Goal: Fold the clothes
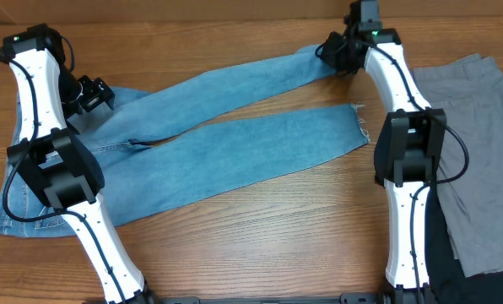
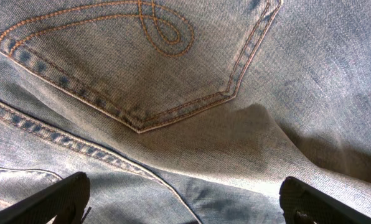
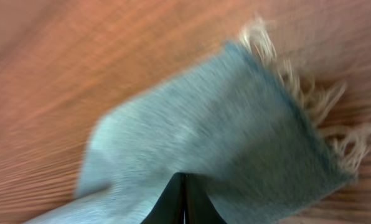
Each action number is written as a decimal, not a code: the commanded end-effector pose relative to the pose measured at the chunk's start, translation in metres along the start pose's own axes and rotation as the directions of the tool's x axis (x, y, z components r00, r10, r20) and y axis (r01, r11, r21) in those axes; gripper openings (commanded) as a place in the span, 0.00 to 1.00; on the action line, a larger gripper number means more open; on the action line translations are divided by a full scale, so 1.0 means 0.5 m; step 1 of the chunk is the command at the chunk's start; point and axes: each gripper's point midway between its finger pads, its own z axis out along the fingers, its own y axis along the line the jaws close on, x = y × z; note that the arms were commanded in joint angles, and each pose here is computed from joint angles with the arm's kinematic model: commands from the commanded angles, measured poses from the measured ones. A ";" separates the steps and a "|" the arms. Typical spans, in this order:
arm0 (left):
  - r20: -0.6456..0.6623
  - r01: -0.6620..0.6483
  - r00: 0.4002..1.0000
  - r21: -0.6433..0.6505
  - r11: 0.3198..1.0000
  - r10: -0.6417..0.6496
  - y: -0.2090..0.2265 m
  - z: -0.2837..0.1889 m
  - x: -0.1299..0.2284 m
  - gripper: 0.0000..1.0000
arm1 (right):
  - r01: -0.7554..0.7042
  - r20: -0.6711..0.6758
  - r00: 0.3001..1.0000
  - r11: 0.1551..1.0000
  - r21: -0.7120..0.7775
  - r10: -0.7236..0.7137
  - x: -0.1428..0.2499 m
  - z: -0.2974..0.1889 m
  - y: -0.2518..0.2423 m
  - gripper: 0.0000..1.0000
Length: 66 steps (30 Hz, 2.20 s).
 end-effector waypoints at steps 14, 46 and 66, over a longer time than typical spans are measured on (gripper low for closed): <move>0.006 -0.024 1.000 0.012 1.000 0.024 -0.007 -0.005 -0.002 1.00 | -0.050 -0.171 0.978 0.926 0.374 0.122 0.114 0.017 -0.191 0.04; 0.240 -0.267 0.942 0.119 0.956 0.233 -0.194 0.025 -0.069 0.43 | 0.073 -0.436 0.860 0.782 0.619 0.265 0.221 -0.195 -0.293 0.98; 0.111 -0.012 0.994 -0.104 0.995 0.023 0.033 0.215 -0.138 0.33 | 0.076 -0.302 0.953 0.958 0.275 0.011 0.080 -0.249 -0.130 1.00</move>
